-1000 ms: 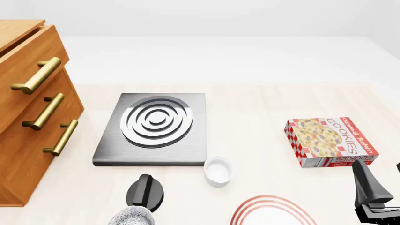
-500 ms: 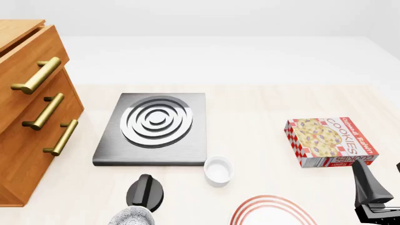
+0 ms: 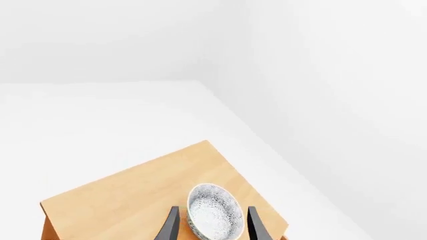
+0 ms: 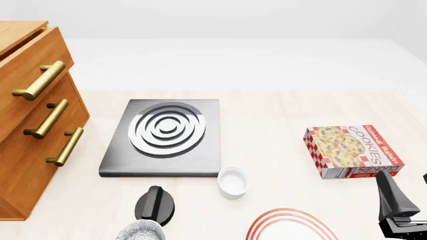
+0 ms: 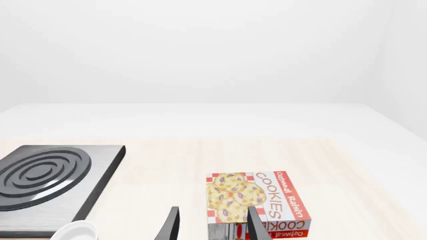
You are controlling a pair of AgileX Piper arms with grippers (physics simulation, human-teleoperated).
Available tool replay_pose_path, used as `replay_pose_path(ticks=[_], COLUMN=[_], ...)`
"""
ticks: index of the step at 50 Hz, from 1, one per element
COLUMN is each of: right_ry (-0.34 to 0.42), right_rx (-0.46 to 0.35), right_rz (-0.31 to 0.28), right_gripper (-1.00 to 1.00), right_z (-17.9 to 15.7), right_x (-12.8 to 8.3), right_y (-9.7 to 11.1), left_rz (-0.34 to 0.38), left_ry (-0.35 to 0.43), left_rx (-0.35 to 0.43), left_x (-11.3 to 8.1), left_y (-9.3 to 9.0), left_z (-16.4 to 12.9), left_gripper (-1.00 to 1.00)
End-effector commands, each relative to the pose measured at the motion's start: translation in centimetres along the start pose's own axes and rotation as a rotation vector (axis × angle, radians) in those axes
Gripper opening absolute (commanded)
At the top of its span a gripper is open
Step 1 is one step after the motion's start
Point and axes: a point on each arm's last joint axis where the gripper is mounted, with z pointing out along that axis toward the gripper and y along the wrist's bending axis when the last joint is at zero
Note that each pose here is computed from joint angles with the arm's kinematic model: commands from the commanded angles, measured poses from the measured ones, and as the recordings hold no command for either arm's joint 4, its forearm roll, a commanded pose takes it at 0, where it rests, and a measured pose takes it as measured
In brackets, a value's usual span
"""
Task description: Pick the akita bowl on the wooden cabinet and place it on the plate.
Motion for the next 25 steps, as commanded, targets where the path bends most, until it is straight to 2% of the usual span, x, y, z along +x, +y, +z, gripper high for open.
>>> replay_pose_path(ticks=[1, 25], right_ry=[0.0, 0.0], right_rx=[0.0, 0.0], right_rz=[0.0, 0.0], right_gripper=[1.0, 1.0], right_z=[0.0, 0.0], right_x=[0.0, 0.0], right_y=[0.0, 0.0], left_rz=[-0.009, -0.005], left_ry=[0.004, 0.032], left_rx=[-0.024, -0.04], left_x=[0.3, 1.1], left_y=[0.7, 1.2], left_z=[0.6, 2.2], left_gripper=[1.0, 1.0])
